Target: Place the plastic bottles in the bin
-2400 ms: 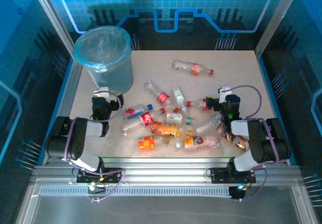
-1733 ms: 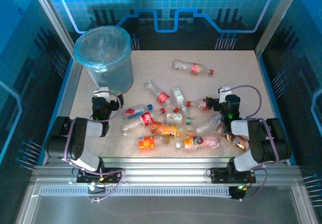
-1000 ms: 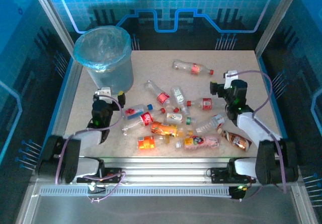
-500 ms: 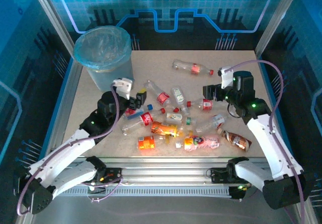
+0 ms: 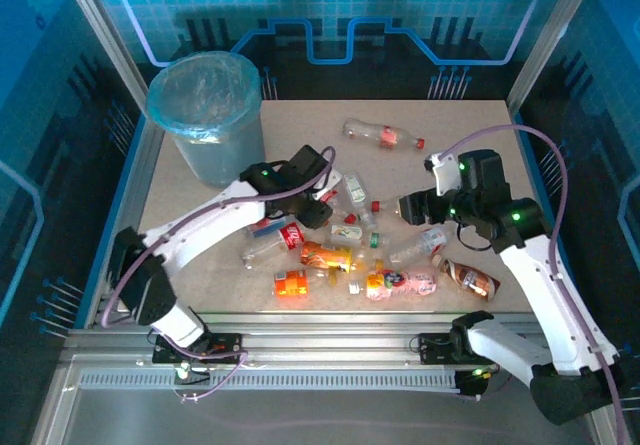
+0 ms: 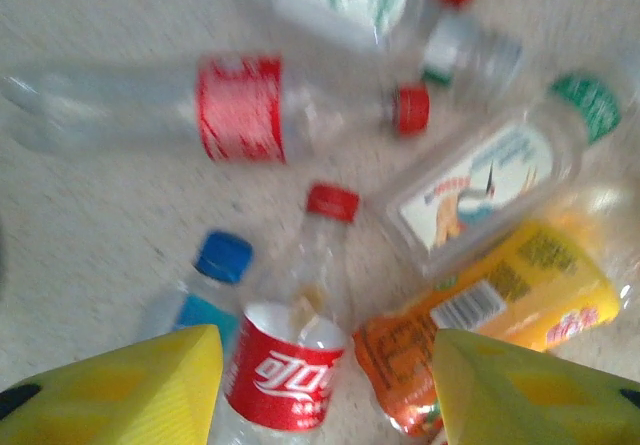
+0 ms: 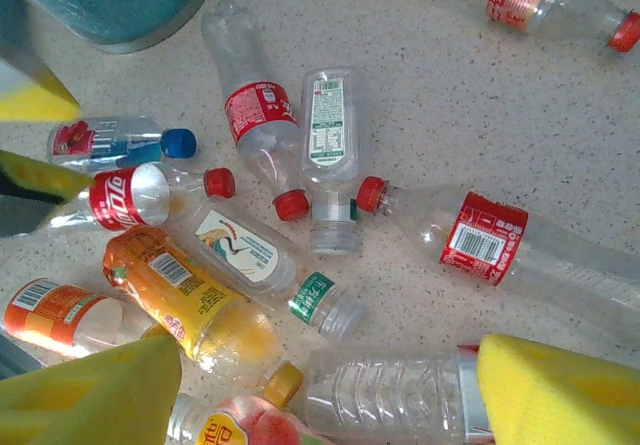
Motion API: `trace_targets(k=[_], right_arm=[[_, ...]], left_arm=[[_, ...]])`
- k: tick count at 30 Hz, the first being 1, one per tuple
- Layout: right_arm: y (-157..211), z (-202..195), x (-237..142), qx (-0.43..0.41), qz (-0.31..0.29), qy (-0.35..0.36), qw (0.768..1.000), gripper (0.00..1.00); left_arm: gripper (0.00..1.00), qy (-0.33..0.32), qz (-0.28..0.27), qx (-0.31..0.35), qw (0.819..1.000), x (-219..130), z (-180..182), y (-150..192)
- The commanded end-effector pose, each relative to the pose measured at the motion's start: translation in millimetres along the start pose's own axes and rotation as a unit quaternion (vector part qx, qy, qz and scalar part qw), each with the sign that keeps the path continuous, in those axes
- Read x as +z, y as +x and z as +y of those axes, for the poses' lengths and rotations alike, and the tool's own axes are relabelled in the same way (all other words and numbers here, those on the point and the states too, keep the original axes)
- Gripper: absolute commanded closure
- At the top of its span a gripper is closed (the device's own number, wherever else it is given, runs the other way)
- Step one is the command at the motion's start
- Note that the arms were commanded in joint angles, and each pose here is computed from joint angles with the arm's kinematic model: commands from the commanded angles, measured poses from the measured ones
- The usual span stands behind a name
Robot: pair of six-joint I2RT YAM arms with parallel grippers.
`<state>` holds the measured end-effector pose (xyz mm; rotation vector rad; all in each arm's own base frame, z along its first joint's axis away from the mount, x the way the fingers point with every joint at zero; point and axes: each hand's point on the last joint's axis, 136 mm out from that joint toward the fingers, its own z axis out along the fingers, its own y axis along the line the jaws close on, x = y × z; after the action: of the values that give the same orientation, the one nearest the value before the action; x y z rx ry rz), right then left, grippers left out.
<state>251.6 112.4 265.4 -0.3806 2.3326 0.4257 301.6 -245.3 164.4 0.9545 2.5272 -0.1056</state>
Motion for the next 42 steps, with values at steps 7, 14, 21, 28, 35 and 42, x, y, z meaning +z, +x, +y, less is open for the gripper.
trace_targets(k=[7,14,21,28,35,42], right_arm=[[6,9,-3,0.009,0.002,-0.019,1.0,0.21],[8,13,6,0.012,0.011,-0.03,0.999,0.21],[10,12,10,0.013,0.012,-0.025,1.0,0.21],[14,11,14,0.019,0.02,-0.022,0.999,0.21],[13,5,12,0.015,0.009,-0.005,1.0,0.21],[9,3,12,0.011,-0.002,0.001,1.0,0.21]], left_arm=[[0.39,0.087,0.131,-0.033,0.987,35,5,17],[0.38,0.103,0.138,-0.034,0.984,57,12,6],[0.38,0.107,0.154,-0.022,0.982,82,12,2],[0.41,0.124,0.155,-0.017,0.98,97,7,-5],[0.45,0.12,0.186,0.001,0.975,109,9,3],[0.44,0.106,0.209,0.018,0.972,120,14,11]])
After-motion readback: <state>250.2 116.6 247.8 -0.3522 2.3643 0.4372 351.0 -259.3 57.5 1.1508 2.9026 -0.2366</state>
